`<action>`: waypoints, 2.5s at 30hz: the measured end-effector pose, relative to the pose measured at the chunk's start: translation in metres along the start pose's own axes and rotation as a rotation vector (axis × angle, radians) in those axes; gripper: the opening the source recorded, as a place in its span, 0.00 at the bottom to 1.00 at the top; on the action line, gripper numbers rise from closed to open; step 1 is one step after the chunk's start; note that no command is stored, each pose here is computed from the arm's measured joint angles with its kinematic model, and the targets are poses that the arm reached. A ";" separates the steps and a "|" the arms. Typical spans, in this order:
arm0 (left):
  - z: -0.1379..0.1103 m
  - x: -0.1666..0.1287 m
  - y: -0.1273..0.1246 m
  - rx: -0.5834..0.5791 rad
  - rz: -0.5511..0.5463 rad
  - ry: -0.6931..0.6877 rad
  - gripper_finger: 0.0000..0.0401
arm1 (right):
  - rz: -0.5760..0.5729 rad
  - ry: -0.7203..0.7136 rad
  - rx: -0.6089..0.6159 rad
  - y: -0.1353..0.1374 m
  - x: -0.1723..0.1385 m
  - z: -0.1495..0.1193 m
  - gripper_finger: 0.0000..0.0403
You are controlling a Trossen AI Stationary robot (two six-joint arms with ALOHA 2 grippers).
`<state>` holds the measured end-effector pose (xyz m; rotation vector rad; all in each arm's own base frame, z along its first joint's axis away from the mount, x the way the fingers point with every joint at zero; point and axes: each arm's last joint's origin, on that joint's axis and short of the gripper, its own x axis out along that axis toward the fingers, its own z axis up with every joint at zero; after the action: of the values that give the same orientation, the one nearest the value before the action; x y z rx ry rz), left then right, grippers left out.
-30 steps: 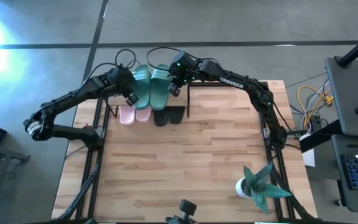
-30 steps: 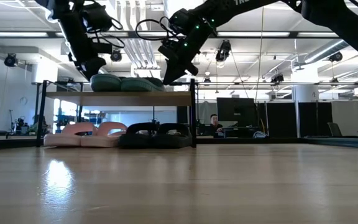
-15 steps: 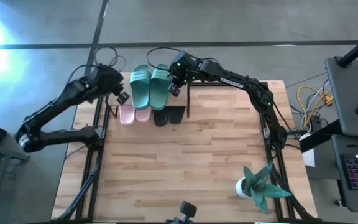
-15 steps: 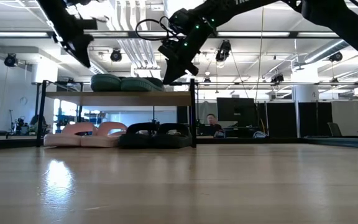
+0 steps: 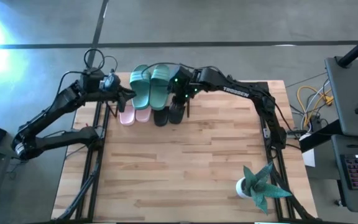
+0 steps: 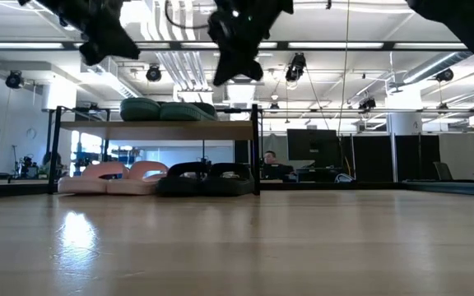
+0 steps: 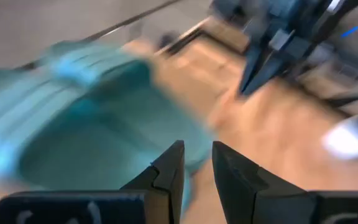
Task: Pick and place slides into the shelf
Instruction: Return to Home Position
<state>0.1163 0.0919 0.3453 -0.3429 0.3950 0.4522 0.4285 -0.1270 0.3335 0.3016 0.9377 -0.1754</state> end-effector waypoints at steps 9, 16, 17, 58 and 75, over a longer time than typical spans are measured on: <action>-0.023 0.016 -0.004 -0.155 -0.324 -0.184 0.17 | 0.105 -0.013 -0.009 0.056 -0.013 -0.007 0.03; -0.033 -0.010 -0.010 -0.112 -0.260 -0.239 0.11 | 0.026 -0.047 0.058 0.088 -0.039 -0.027 0.03; -0.034 -0.014 -0.010 -0.112 -0.242 -0.254 0.10 | 0.010 -0.049 0.074 0.091 -0.044 -0.032 0.03; -0.065 -0.040 -0.021 -0.208 -0.603 -0.307 0.02 | 0.265 -0.602 0.389 0.063 -0.159 -0.222 0.03; -0.068 -0.050 -0.028 -0.350 -0.701 -0.256 0.02 | 0.256 -0.639 0.315 0.063 -0.162 -0.222 0.03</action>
<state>0.0682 0.0235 0.3150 -0.7206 -0.0709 -0.1303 0.1822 0.0085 0.3538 0.6101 0.2300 -0.1691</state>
